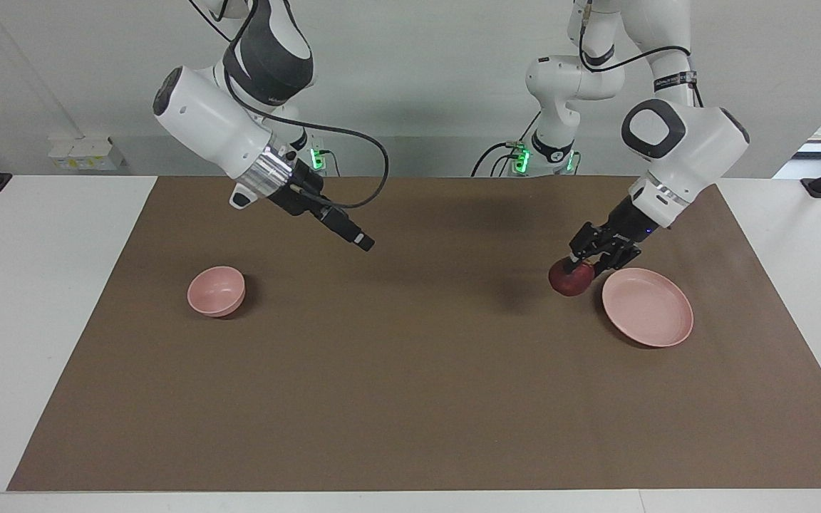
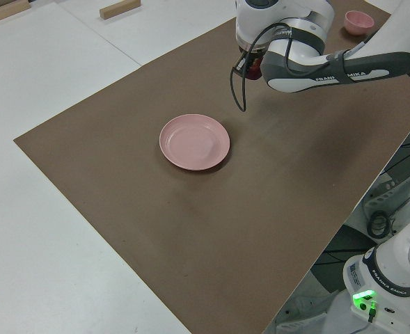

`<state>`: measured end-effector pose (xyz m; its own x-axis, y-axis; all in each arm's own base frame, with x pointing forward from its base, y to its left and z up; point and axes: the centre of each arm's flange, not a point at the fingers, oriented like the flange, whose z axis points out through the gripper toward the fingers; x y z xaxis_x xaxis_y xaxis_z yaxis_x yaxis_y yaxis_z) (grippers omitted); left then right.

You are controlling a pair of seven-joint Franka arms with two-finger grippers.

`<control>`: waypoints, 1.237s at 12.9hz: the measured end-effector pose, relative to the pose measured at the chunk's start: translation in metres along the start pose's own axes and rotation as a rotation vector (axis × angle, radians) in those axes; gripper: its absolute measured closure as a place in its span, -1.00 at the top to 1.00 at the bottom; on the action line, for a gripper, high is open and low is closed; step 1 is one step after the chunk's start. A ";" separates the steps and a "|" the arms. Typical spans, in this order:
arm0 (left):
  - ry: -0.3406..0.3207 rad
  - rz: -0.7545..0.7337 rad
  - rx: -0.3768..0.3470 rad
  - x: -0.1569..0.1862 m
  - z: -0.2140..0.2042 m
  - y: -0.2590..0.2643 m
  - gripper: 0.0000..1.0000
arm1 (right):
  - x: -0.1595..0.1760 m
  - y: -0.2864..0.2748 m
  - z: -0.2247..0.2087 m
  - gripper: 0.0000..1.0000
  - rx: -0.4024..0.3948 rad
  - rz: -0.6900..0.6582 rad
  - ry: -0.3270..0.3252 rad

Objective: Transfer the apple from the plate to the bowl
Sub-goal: 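Lift the apple with the left gripper while the right gripper approaches it, then close the right gripper on the apple held by the left gripper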

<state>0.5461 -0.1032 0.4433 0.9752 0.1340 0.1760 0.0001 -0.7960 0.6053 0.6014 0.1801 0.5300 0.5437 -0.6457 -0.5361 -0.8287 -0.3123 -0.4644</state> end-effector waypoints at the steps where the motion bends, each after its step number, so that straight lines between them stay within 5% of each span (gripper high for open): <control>1: -0.007 -0.011 -0.045 -0.005 0.009 0.016 0.32 | -0.002 -0.003 0.017 1.00 0.024 0.052 -0.016; 6: 0.002 0.020 -0.145 -0.030 0.044 0.090 0.32 | -0.022 -0.005 0.094 1.00 0.057 0.189 -0.042; 10: 0.072 0.057 -0.167 -0.045 0.053 0.153 0.32 | -0.012 0.006 0.131 1.00 0.032 0.260 -0.088; 16: 0.074 0.071 -0.186 -0.054 0.057 0.179 0.32 | -0.011 0.013 0.143 1.00 0.012 0.334 -0.127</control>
<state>0.5060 -0.2866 0.4978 0.9526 0.1300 0.2752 -0.1150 -0.6834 0.7209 0.6038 0.2829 0.4293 0.2560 -0.6185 -0.7429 -0.9623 -0.0902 -0.2565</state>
